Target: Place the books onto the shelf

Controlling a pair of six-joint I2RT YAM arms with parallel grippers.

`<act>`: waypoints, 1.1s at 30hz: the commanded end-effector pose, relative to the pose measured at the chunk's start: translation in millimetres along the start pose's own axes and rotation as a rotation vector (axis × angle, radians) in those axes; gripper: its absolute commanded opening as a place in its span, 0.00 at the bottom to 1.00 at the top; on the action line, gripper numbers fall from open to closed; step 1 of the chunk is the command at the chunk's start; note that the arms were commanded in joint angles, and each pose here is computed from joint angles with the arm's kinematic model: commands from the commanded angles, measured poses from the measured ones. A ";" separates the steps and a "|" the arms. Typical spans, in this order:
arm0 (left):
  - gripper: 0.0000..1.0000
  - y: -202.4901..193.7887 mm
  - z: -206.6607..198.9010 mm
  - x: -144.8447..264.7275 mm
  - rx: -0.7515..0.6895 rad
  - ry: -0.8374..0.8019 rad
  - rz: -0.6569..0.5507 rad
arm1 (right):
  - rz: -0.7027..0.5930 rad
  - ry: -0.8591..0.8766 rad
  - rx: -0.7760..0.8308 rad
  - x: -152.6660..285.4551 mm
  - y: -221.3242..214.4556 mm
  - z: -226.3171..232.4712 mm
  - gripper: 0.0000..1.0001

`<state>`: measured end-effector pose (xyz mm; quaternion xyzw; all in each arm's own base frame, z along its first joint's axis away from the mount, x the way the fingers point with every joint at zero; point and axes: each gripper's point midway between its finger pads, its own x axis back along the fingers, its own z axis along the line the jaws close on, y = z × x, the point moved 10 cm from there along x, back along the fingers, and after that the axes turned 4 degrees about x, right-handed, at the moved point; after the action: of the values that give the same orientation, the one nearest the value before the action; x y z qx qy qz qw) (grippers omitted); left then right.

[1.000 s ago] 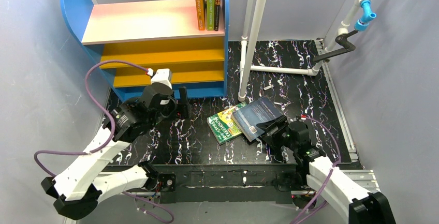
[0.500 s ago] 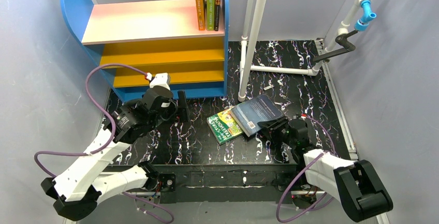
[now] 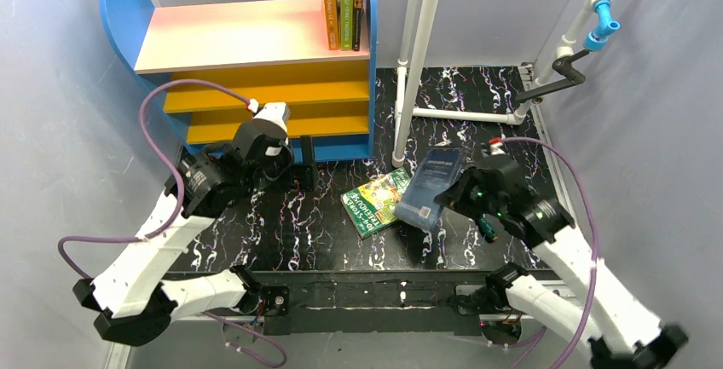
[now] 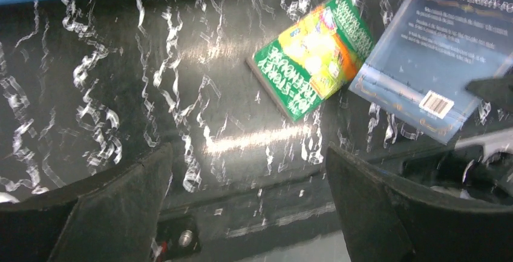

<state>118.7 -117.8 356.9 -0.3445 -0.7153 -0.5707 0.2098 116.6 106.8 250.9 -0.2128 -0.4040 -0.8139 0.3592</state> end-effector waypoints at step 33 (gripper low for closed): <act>0.79 65.1 -75.2 -18.4 0.596 -0.164 0.239 | 0.076 0.211 0.791 2.2 -29.4 165.5 0.01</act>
<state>172.8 -197.5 397.2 -0.4055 -0.8194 -0.3053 0.2665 101.0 246.2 311.4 -0.0627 -0.6382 -0.5676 0.5163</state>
